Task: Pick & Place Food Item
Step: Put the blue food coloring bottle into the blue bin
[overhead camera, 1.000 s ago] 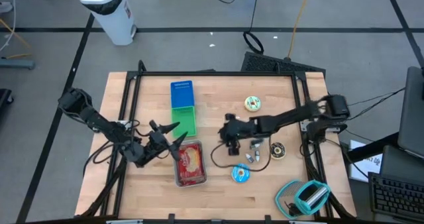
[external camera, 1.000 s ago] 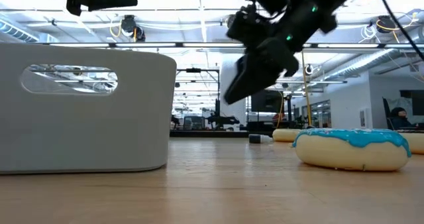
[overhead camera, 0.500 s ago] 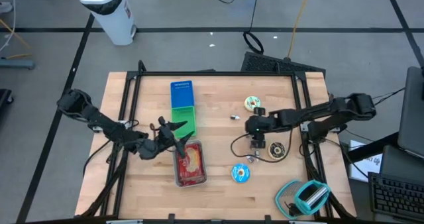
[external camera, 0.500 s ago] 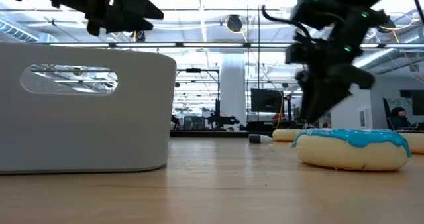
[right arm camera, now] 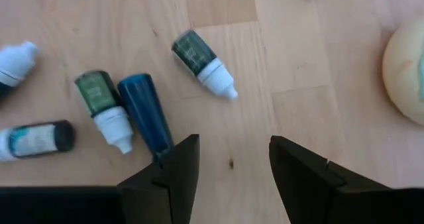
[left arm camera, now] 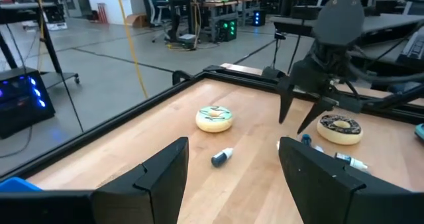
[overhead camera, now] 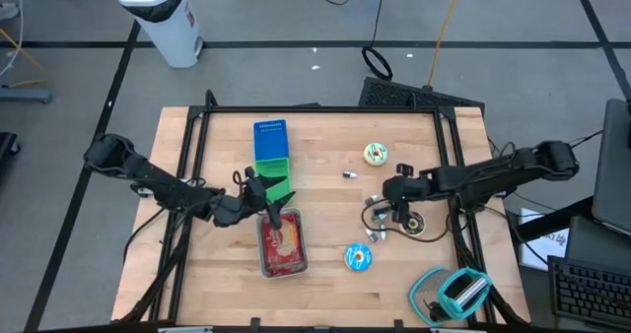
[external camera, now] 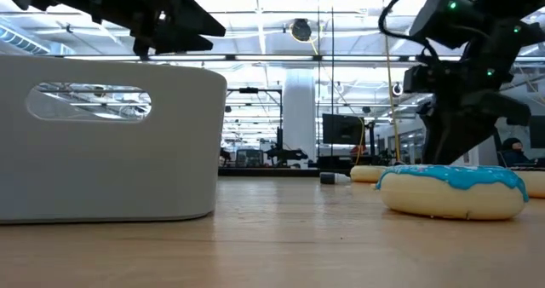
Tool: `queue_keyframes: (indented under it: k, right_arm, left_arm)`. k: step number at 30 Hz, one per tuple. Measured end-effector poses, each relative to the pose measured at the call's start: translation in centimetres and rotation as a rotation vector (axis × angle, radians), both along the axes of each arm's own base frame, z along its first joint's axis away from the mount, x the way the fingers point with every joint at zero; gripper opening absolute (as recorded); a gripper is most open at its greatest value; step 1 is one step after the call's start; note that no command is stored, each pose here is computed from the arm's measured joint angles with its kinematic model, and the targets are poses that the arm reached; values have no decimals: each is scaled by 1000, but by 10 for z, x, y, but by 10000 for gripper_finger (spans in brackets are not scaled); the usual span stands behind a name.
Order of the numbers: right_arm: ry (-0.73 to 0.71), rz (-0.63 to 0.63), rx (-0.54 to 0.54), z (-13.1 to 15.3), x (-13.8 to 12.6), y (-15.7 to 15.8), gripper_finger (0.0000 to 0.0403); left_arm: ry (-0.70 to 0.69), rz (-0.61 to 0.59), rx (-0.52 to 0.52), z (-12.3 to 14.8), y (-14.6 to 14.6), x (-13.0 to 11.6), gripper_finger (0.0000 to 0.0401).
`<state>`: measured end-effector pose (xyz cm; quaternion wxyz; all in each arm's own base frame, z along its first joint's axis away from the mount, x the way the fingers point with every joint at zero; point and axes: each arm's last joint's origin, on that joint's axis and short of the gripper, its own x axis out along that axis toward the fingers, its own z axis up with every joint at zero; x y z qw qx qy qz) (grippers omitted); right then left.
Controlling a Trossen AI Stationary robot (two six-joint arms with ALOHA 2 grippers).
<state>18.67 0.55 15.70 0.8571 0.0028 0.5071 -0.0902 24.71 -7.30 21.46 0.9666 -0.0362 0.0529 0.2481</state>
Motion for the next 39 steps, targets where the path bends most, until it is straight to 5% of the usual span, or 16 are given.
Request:
queue_keyframes:
  k: [12, 25, 39]
  right_arm:
    - [-61, 165, 79, -15, -7, 8, 171]
    - [-129, 177, 97, -37, -18, 8, 168]
    - [-131, 179, 100, -37, -18, 8, 79]
  left_arm:
    - [2, -16, -58, -3, 8, 3, 239]
    - [7, -7, -69, -4, 10, 3, 239]
    - [6, 1, -71, -4, 12, 4, 239]
